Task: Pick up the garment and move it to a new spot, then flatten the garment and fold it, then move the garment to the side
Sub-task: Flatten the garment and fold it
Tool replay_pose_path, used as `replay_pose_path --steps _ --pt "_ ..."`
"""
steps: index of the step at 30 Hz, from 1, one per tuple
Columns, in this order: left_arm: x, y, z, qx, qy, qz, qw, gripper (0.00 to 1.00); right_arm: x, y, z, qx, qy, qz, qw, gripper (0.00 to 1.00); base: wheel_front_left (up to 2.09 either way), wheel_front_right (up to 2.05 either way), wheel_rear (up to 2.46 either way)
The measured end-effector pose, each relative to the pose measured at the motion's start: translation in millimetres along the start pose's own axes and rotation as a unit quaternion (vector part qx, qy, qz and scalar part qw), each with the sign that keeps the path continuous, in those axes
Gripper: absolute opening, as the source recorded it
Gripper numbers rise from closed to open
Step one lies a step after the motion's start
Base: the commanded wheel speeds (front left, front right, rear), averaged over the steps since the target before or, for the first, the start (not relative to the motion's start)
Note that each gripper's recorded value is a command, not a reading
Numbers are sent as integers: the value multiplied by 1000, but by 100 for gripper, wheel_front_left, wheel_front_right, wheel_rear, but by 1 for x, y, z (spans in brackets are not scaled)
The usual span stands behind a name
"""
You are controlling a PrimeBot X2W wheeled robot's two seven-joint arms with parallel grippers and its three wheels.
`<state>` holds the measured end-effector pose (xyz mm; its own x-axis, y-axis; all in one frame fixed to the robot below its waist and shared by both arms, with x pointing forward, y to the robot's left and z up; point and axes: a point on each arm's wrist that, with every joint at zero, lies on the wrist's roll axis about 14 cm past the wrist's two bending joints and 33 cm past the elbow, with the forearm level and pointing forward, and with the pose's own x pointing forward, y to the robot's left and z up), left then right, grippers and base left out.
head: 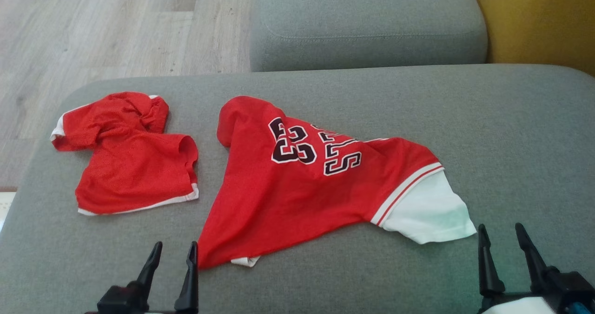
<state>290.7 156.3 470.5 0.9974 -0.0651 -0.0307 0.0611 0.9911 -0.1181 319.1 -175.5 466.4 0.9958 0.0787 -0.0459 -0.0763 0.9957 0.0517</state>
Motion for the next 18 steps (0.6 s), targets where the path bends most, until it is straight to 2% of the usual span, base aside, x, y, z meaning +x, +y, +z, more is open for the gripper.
replay_pose_path --steps 5,9,14,18 --pt "1 -5 -4 -6 6 -6 1000 100 0 0 -2 1 3 0 1000 100 0 0 0" --pt "-1 -3 -24 -9 39 3 999 100 2 1 -6 8 9 0 1000 100 0 0 0" --pt "14 -11 -46 -1 107 -9 994 100 24 21 -21 -14 70 34 997 100 0 0 0" --pt "17 -11 -62 -7 171 -10 985 100 41 18 -26 -33 134 38 990 100 0 0 0"
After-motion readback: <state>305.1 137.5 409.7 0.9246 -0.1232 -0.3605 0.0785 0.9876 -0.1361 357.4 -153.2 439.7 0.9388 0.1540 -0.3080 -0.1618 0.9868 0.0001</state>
